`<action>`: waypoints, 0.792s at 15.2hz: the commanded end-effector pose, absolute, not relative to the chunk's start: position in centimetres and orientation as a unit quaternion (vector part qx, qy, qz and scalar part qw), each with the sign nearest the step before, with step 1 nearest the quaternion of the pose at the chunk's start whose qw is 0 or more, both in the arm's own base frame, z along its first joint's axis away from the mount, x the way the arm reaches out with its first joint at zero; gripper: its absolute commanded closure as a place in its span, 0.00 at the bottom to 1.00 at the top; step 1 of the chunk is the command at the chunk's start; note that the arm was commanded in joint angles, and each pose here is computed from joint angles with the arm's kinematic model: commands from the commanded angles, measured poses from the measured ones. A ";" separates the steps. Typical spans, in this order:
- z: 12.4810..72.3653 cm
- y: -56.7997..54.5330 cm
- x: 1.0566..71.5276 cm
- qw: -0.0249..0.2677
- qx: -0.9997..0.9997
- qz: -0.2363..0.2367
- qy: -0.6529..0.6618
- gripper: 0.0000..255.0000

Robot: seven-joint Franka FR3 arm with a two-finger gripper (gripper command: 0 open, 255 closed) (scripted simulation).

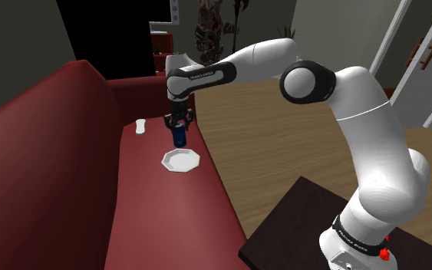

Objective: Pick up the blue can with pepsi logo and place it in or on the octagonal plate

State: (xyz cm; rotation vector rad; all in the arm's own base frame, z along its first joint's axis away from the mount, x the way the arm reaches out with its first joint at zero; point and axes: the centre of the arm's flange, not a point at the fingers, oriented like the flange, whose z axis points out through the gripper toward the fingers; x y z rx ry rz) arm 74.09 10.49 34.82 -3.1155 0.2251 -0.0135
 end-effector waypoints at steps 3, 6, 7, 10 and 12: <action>33.1 10.0 74.5 0.009 -0.997 -0.004 0.071 1.00; 31.5 10.0 74.5 0.009 -0.997 -0.004 0.071 1.00; 31.0 10.0 74.5 0.009 -0.997 -0.004 0.071 1.00; 29.4 10.0 74.5 0.009 -0.997 -0.004 0.071 1.00; 28.4 10.0 74.5 0.009 -0.997 -0.004 0.071 1.00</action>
